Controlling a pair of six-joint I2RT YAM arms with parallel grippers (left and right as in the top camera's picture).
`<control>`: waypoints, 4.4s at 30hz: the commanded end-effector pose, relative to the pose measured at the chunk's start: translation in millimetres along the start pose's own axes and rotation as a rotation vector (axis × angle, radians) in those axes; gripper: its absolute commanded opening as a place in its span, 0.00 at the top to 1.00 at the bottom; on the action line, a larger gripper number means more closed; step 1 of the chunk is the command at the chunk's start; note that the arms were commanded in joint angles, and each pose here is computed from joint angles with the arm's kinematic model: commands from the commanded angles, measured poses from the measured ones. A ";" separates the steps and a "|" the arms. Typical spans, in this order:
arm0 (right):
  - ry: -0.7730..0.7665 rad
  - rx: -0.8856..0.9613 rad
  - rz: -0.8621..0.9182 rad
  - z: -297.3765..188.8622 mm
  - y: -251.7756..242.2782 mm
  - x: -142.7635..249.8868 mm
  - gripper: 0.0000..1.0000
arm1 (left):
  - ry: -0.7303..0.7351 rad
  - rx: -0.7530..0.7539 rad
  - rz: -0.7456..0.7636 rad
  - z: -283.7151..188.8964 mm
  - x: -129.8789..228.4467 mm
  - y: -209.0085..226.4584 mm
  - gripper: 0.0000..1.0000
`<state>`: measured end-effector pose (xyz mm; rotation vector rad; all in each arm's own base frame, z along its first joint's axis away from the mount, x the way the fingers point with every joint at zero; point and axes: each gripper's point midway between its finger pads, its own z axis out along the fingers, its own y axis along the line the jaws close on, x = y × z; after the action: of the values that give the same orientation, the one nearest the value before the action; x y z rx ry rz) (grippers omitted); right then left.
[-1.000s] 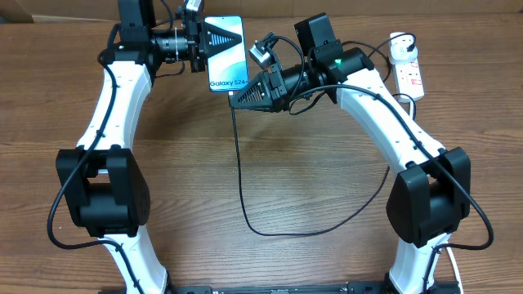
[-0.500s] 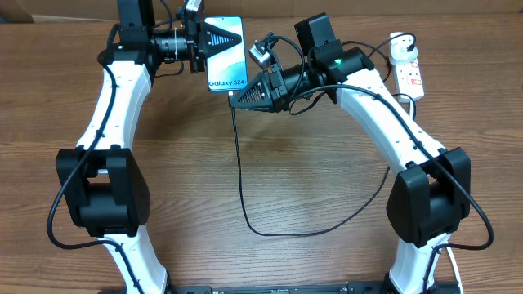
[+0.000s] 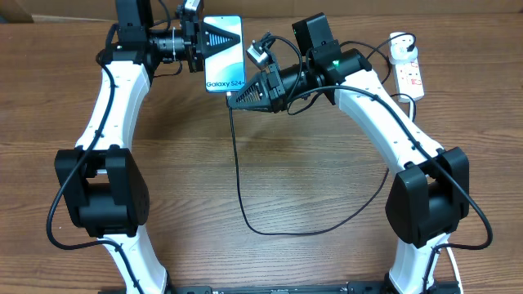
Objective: Plug charger to phone and switch on socket
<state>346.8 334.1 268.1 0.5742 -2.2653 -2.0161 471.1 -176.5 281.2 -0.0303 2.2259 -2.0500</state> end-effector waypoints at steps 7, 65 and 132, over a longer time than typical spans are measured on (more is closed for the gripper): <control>-0.051 -0.010 -0.068 -3.5 26.6 -20.7 0.96 | 0.031 -0.012 0.005 22.4 10.1 -3.2 0.96; -0.050 -0.043 -0.082 -14.8 26.6 -24.4 0.96 | -0.137 -0.054 0.131 5.9 -29.9 -9.8 0.96; -0.048 1.032 0.107 -63.9 -273.1 2.9 0.86 | -0.266 -0.052 0.155 -56.0 -57.9 -13.3 0.96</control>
<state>417.6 252.5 5.8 0.3348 -3.1060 -0.6928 526.3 -115.3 297.9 -0.1708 2.0615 -1.7923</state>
